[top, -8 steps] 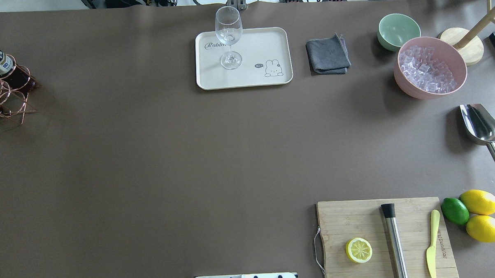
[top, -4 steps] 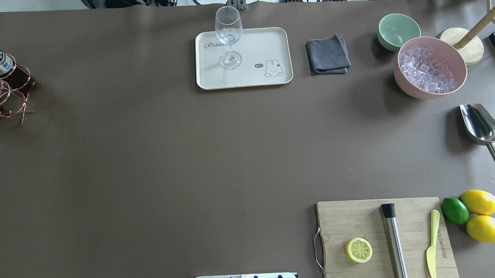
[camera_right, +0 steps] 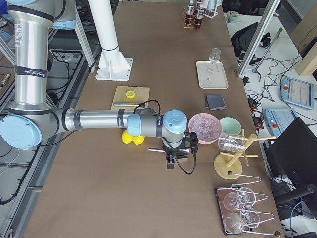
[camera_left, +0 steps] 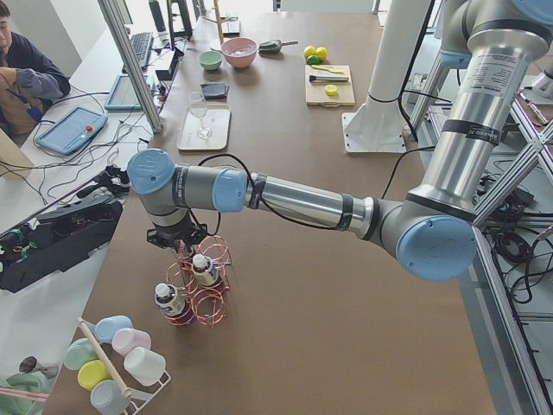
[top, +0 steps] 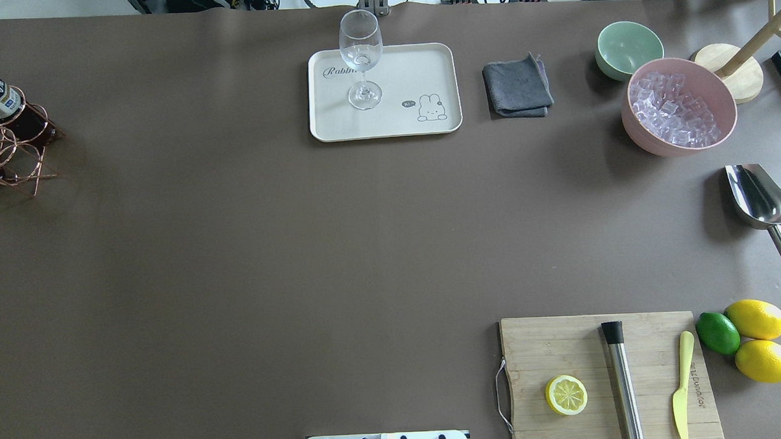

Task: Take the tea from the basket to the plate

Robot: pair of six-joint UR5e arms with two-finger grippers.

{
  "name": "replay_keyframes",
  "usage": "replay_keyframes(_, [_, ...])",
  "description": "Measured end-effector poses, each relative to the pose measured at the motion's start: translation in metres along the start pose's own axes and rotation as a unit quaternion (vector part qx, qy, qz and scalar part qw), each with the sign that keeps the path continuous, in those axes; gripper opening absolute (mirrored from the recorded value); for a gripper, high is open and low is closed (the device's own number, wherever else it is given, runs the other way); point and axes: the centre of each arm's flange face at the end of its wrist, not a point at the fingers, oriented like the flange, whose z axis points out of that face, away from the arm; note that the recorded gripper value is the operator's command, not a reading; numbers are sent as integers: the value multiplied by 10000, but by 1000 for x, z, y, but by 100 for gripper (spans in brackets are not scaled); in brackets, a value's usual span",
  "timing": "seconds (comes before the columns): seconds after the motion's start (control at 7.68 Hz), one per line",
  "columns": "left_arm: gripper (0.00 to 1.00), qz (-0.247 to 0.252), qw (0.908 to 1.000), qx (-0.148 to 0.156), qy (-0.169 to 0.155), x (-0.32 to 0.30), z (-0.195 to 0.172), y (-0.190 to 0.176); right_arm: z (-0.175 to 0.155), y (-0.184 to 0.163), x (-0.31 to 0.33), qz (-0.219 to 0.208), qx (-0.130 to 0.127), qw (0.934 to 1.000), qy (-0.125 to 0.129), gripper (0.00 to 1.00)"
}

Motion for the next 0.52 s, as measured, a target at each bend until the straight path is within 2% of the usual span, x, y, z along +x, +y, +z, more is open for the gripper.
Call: replay_keyframes(0.52, [0,65,9999,74,-93,9,-22,-19,0,0,0,4,0,10000,1,100])
